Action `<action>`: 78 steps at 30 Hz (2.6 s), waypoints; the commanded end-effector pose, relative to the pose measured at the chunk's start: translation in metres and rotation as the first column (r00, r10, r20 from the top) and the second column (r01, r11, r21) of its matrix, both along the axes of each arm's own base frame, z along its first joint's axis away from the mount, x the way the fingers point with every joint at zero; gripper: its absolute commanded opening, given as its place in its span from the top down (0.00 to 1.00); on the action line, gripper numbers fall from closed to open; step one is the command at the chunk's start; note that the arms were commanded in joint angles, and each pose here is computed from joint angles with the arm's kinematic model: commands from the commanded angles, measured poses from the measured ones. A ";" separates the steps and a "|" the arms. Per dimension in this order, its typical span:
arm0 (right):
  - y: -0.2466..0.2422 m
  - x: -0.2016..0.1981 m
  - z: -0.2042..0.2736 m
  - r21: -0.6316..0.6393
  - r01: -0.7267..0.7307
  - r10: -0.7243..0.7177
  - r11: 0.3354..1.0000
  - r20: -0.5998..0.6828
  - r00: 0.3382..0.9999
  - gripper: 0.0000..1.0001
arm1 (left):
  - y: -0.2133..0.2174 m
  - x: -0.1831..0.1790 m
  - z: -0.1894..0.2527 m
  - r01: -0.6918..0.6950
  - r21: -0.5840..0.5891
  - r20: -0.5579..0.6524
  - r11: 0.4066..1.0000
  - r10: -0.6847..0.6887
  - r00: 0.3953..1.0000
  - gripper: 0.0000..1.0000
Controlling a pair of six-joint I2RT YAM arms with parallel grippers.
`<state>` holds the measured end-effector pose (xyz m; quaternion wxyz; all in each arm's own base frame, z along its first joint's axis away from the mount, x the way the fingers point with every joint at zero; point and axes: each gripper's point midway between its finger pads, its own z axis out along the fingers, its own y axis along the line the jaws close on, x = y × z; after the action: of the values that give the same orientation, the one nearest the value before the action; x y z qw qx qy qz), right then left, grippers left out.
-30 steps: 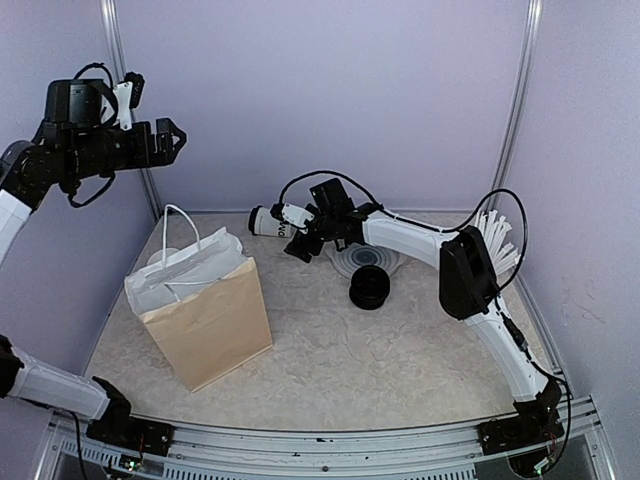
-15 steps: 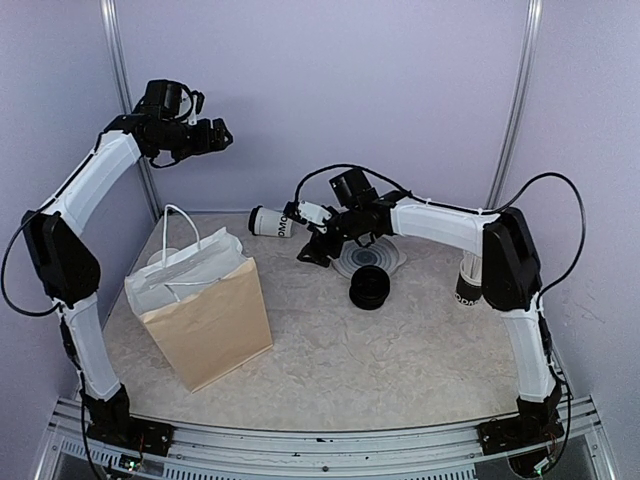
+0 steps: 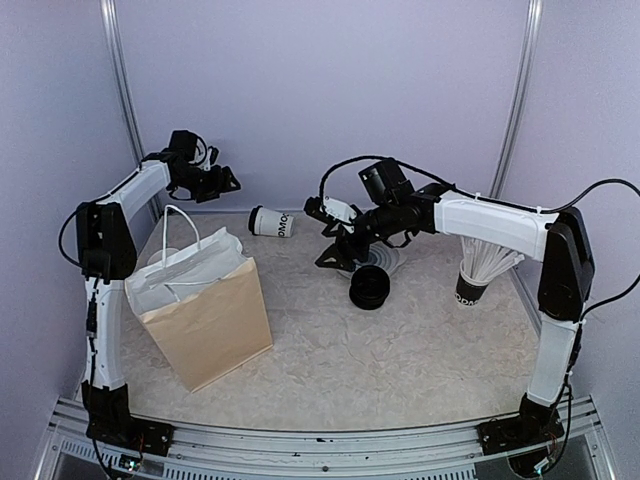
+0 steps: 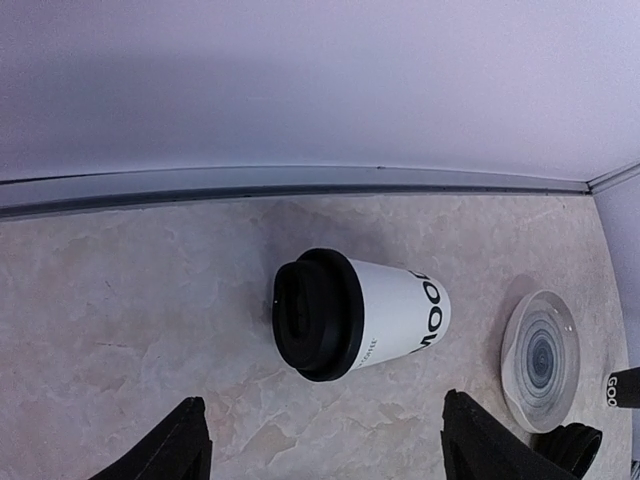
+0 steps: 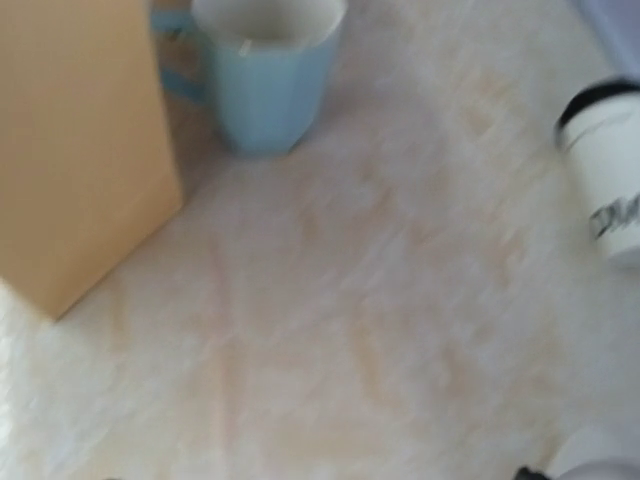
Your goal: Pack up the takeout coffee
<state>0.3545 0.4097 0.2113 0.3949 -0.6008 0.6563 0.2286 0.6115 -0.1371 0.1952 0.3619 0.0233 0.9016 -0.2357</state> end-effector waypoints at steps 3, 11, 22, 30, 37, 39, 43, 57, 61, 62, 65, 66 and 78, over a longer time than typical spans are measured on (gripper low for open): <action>-0.007 -0.020 -0.003 -0.013 -0.017 0.017 1.000 -0.052 0.998 0.18 | -0.021 0.020 -0.019 0.061 -0.013 0.045 0.998 -0.061 0.997 0.19; -0.004 -0.023 -0.011 -0.022 -0.027 0.026 0.999 -0.075 0.997 0.18 | -0.037 0.036 -0.060 0.052 0.043 0.046 0.998 -0.054 0.997 0.10; -0.004 -0.020 -0.030 -0.054 -0.025 0.020 0.998 -0.092 0.996 0.19 | -0.057 0.047 -0.080 0.085 0.015 0.081 0.996 -0.086 0.993 0.07; -0.005 -0.019 -0.038 -0.069 -0.026 0.019 0.997 -0.097 0.995 0.20 | -0.080 0.041 -0.094 0.163 -0.023 0.074 0.986 -0.161 0.984 0.11; -0.006 -0.020 -0.041 -0.076 -0.030 0.023 0.997 -0.099 0.995 0.21 | -0.107 0.023 -0.089 0.276 -0.068 0.079 0.959 -0.271 0.959 0.18; -0.008 -0.019 -0.043 -0.080 -0.027 0.019 0.996 -0.099 0.995 0.21 | -0.115 0.016 -0.088 0.302 -0.064 0.077 0.951 -0.297 0.952 0.18; -0.011 -0.016 -0.046 -0.083 -0.019 0.010 0.996 -0.104 0.995 0.22 | -0.131 0.002 -0.087 0.351 -0.078 0.068 0.933 -0.346 0.936 0.23; -0.041 0.074 -0.085 -0.237 0.189 -0.154 0.953 0.159 0.975 0.18 | -0.167 -0.041 -0.068 0.466 -0.095 0.069 0.880 -0.461 0.885 0.38; -0.040 0.096 -0.098 -0.239 0.214 -0.186 0.947 0.136 0.973 0.18 | -0.174 -0.045 -0.072 0.478 -0.098 0.062 0.873 -0.474 0.878 0.42; -0.038 0.099 -0.096 -0.232 0.217 -0.190 0.948 0.134 0.973 0.18 | -0.175 -0.046 -0.074 0.479 -0.100 0.057 0.872 -0.475 0.878 0.44; -0.035 0.100 -0.097 -0.219 0.215 -0.194 0.952 0.116 0.974 0.19 | -0.178 -0.047 -0.079 0.475 -0.110 0.042 0.873 -0.474 0.880 0.49; -0.035 0.099 -0.096 -0.218 0.214 -0.194 0.952 0.112 0.975 0.19 | -0.178 -0.047 -0.081 0.475 -0.114 0.038 0.873 -0.473 0.880 0.50; -0.038 0.094 -0.103 -0.222 0.214 -0.200 0.951 0.087 0.976 0.20 | -0.183 -0.044 -0.091 0.450 -0.141 0.013 0.882 -0.452 0.892 0.54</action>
<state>0.4509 0.3685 0.1020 0.3602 -0.5827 0.7242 0.0796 0.5678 -0.3106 0.1006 0.2891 0.2044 0.8608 -0.3655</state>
